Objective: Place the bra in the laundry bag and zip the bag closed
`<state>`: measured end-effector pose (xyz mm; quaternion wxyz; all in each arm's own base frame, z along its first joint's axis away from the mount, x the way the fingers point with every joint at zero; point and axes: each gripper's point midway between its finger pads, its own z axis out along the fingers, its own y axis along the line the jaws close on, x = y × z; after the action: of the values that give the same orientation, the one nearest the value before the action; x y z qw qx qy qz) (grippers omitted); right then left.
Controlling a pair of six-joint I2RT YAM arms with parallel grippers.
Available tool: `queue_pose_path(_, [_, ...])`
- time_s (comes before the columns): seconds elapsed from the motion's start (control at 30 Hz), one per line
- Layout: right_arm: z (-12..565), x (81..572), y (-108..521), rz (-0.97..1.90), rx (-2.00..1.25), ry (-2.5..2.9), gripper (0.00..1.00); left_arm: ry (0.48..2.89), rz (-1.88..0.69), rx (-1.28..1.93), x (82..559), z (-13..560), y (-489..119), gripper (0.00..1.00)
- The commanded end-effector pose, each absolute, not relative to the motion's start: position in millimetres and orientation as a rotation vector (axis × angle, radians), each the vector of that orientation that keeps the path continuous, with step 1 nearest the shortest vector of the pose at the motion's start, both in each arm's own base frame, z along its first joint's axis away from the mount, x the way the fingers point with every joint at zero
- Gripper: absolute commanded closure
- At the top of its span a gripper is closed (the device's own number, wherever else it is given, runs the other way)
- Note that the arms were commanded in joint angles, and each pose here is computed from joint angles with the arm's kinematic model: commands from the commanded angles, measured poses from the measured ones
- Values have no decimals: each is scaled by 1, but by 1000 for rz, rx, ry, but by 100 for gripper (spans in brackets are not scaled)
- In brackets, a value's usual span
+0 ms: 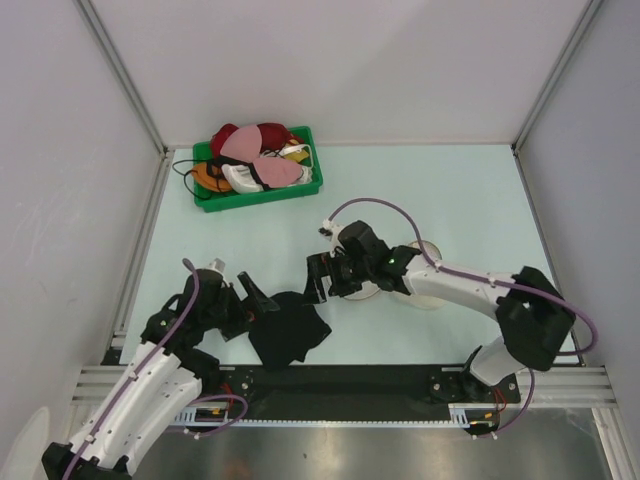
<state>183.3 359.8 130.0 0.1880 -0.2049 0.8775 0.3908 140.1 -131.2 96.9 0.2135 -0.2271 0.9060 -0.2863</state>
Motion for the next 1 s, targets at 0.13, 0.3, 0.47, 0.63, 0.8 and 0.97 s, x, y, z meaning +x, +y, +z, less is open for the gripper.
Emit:
queue_pose_path(0.13, [89,180,394,1198,-653,2484,9,2436,-1007,-544,140,118,-152,1])
queue_pose_path(0.3, [73,170,414,1261,-641,2505,24,2430,-1002,-523,140,126,-152,0])
queue_pose_path(0.47, [70,165,413,1330,-538,2540,45,2431,-1013,-438,141,134,-155,0])
queue_pose_path(0.63, [89,170,407,1484,-403,2487,89,2341,-1170,-212,143,163,-176,0])
queue_pose_path(0.8, [109,183,373,1407,-324,2466,100,2258,-1306,-76,141,185,-194,0])
queue_pose_path(0.97, [154,200,339,1337,-283,2368,100,2288,-1328,38,139,190,-215,1])
